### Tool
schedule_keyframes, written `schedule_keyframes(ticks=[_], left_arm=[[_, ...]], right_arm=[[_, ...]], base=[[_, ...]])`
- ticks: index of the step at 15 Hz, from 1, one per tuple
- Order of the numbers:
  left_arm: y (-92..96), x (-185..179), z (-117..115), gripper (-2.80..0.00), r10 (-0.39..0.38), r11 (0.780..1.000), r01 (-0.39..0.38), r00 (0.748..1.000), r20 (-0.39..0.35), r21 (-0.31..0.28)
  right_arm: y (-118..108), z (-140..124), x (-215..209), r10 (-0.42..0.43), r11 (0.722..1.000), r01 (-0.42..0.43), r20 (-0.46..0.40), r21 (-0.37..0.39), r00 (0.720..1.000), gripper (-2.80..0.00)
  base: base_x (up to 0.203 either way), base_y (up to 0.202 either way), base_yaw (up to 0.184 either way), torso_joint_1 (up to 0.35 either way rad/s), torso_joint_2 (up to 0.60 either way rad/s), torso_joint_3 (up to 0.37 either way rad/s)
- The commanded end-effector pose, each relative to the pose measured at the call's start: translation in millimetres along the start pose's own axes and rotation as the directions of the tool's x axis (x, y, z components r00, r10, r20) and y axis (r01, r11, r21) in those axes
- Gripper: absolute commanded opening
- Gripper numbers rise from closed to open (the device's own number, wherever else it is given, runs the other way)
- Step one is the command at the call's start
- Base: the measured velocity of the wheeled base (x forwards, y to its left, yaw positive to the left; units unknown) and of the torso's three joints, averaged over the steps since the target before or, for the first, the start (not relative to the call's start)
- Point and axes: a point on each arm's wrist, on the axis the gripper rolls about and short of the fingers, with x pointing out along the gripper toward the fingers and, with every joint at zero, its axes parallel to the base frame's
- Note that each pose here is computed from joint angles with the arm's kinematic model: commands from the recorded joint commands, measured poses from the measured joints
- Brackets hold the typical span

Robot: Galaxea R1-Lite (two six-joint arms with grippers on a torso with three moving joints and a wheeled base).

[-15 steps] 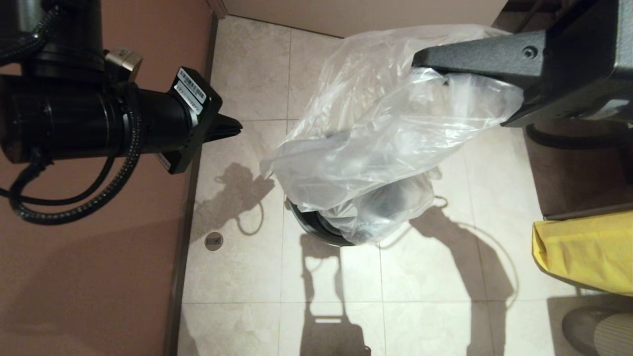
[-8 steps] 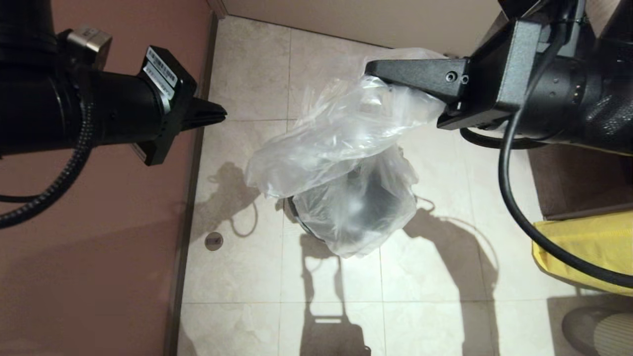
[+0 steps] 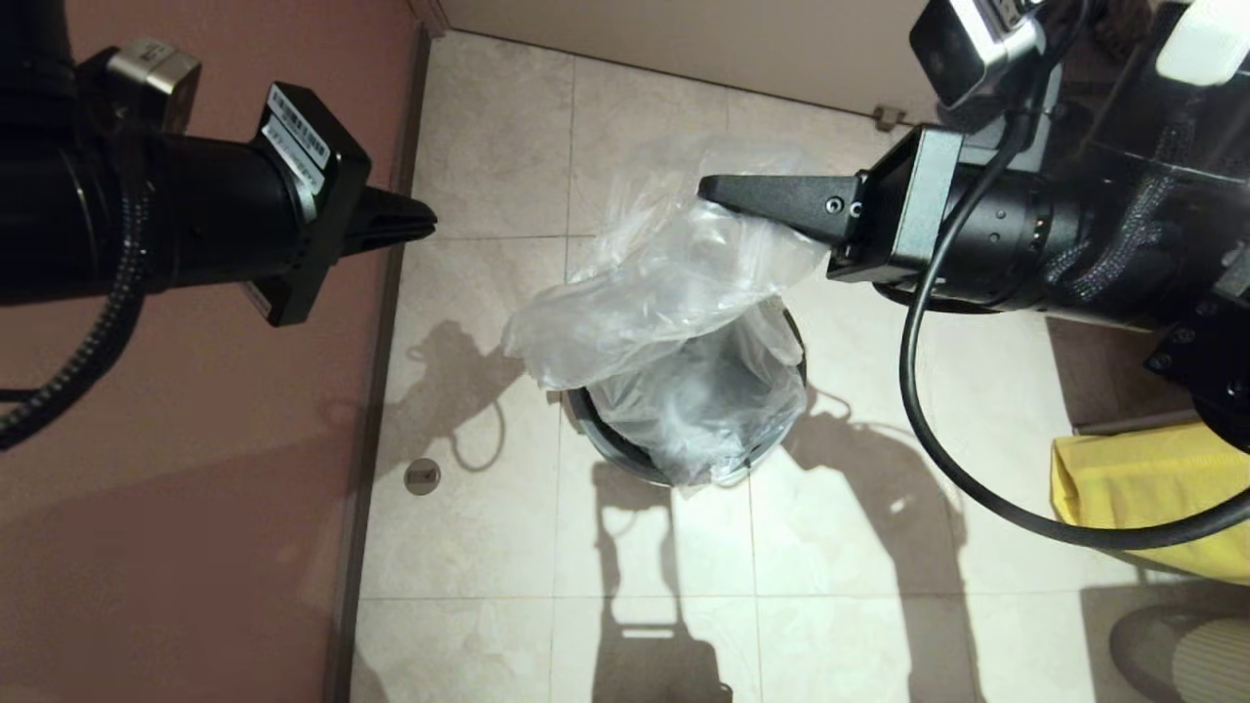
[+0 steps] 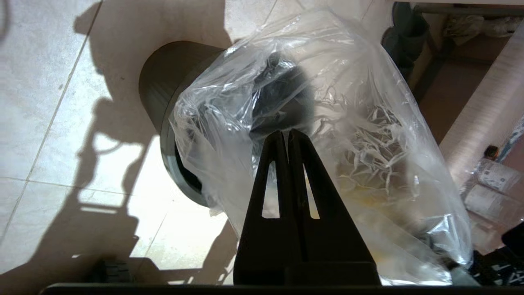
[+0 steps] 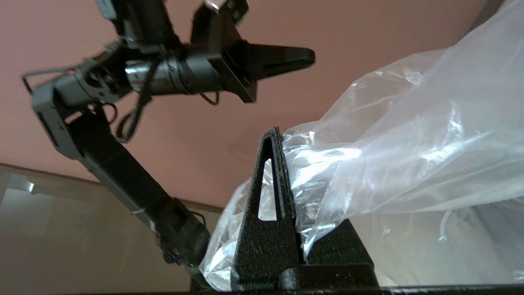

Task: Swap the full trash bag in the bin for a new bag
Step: Put the new garbage bag on the trash can

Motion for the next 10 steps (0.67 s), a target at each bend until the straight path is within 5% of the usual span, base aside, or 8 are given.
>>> schedule_keyframes(ticks=[1, 10], left_arm=[[3.0, 8, -4, -2.8, 0.021, 1.0, -0.021, 1.0, -0.018, -0.002], [13.1, 51, -20, -2.8, 0.077, 0.997, -0.076, 0.993, -0.091, 0.01]], right_arm=[[-18, -16, 0, -0.026, 0.999, 0.026, -0.032, 0.029, 0.999, -2.8], [-72, -64, -19, -0.078, 0.993, 0.084, -0.08, 0.077, 0.994, -2.8]], base=[[0.0, 0.0, 0.0, 0.0, 0.0, 0.0], [0.0, 0.0, 0.0, 0.0, 0.0, 0.0]])
